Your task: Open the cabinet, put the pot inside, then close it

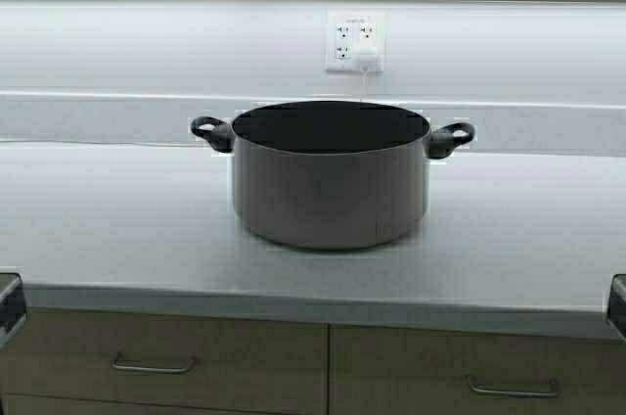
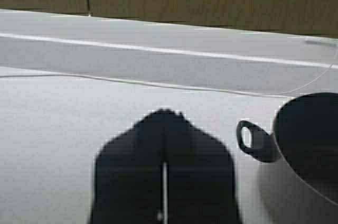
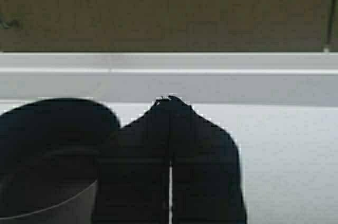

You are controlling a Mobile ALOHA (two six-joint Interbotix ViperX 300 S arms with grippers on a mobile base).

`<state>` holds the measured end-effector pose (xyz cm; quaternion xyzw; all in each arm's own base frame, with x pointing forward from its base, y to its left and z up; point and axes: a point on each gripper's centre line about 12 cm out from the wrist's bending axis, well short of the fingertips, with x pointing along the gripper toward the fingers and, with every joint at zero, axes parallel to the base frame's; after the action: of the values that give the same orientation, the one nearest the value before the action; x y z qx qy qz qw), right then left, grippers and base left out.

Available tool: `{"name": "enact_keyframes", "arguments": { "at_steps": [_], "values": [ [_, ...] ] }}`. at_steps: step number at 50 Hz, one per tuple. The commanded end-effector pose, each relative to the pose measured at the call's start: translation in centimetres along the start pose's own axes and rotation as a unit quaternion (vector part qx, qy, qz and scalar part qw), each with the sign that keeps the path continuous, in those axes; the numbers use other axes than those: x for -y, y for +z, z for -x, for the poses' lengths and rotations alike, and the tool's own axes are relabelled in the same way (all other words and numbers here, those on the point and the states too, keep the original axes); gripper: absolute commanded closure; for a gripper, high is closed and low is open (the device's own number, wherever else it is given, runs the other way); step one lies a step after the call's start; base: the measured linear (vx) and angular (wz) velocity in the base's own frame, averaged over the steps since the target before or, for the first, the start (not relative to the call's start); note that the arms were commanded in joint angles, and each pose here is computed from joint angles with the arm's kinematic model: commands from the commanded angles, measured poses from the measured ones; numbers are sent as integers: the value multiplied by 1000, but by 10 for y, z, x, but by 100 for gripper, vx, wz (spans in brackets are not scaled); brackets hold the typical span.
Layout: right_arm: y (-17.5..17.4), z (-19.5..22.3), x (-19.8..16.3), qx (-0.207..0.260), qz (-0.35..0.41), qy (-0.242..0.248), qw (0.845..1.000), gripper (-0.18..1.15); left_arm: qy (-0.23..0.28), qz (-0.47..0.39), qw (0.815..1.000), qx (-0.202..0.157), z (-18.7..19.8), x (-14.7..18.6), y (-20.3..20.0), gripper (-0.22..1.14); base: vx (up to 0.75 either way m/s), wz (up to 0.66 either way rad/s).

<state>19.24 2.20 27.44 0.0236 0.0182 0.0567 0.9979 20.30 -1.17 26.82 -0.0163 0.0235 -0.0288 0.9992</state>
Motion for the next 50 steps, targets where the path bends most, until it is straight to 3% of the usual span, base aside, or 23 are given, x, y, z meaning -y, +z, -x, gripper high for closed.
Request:
{"name": "enact_keyframes", "arguments": {
  "at_steps": [1,6,9,13,18,24,32,40,50],
  "values": [
    [11,-2,-29,0,2,71,997,41,-72,-22,997,7,8,28,14,48,15,-1],
    [23,0,-50,12,-1,123,992,-7,-132,-27,991,-19,14,52,12,0,13,-1],
    [29,3,-62,18,-5,153,988,-15,-166,-25,985,-35,16,66,10,-19,11,-1],
    [33,6,-76,21,-13,188,982,-4,-212,-22,976,-43,18,86,8,-10,8,0],
    [29,-1,-94,8,-23,219,975,-5,-250,-14,968,-27,15,105,9,-9,6,0],
    [25,-22,-121,11,-23,247,969,-5,-258,-8,966,-7,-1,118,10,-10,4,-1],
    [37,-55,-156,66,-4,269,961,-5,-260,-5,966,2,-29,134,9,-10,1,0],
    [46,-102,-174,83,6,217,973,-5,-275,2,961,21,-66,166,14,-10,0,0],
    [44,-154,-187,78,-26,87,993,-5,-253,45,965,51,-128,203,7,-10,0,0]
  ]
}}
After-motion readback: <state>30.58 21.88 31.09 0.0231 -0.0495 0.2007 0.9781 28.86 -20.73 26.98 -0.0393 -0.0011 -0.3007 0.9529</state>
